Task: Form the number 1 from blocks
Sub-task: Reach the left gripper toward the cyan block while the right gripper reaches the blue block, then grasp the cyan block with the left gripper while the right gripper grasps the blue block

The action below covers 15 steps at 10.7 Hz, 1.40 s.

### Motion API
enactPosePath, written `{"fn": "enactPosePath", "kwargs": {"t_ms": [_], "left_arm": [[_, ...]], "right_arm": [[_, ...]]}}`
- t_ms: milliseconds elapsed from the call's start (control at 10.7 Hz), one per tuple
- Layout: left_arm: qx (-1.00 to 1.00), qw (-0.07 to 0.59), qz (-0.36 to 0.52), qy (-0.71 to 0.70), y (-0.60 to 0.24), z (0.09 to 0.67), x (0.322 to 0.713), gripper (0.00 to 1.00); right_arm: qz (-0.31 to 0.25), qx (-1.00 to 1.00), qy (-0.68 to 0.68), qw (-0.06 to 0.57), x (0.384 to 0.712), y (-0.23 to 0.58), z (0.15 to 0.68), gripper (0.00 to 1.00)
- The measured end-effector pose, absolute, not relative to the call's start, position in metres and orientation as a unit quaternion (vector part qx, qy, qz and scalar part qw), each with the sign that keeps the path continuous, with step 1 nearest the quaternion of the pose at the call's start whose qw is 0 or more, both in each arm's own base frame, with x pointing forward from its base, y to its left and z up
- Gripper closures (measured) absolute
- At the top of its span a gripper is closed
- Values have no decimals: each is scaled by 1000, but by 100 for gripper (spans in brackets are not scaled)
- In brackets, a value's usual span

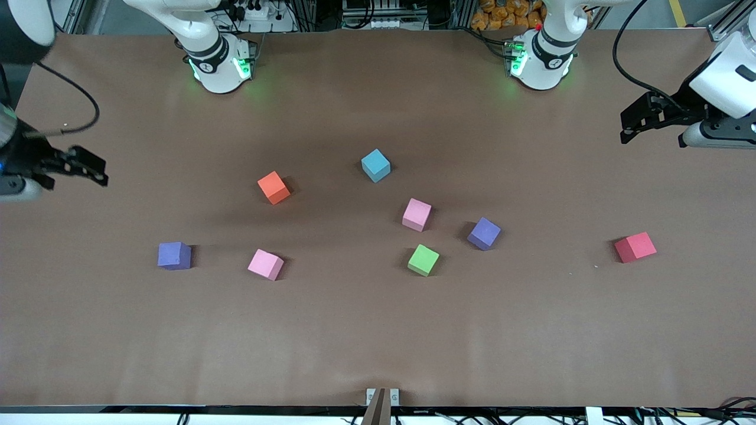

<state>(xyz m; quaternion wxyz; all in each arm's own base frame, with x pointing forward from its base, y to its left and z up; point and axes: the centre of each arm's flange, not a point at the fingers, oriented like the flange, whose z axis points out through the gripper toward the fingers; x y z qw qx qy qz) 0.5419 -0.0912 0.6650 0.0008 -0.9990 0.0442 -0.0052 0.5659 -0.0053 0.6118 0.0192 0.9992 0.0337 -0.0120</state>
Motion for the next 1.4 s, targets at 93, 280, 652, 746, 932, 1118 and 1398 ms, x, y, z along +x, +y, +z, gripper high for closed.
{"fn": "enactPosePath", "kwargs": {"t_ms": [93,280,652,746,932,1118,1398], "left_arm": [[-999,1,-5,44,-91,665,542,0],[-999,-1,-5,45,-93,665,542,0],[-998,-32,18,50,-190,620,529,0],[-998,-32,19,52,-240,594,518,0],[-998,-32,29,34,-330,541,482,0],[-998,-27,48,7,-400,495,443,0],[-996,-10,77,-49,-474,427,397,0]], "right_arm": [[-19,999,30,19,559,-10,618,0],[-23,999,24,19,553,-17,622,0],[-24,999,25,19,553,-16,622,0],[-27,999,25,19,553,-16,621,0],[-40,999,26,3,558,-9,605,0],[-53,998,20,-12,586,-5,555,0],[-89,996,4,-7,633,-16,442,0]]}}
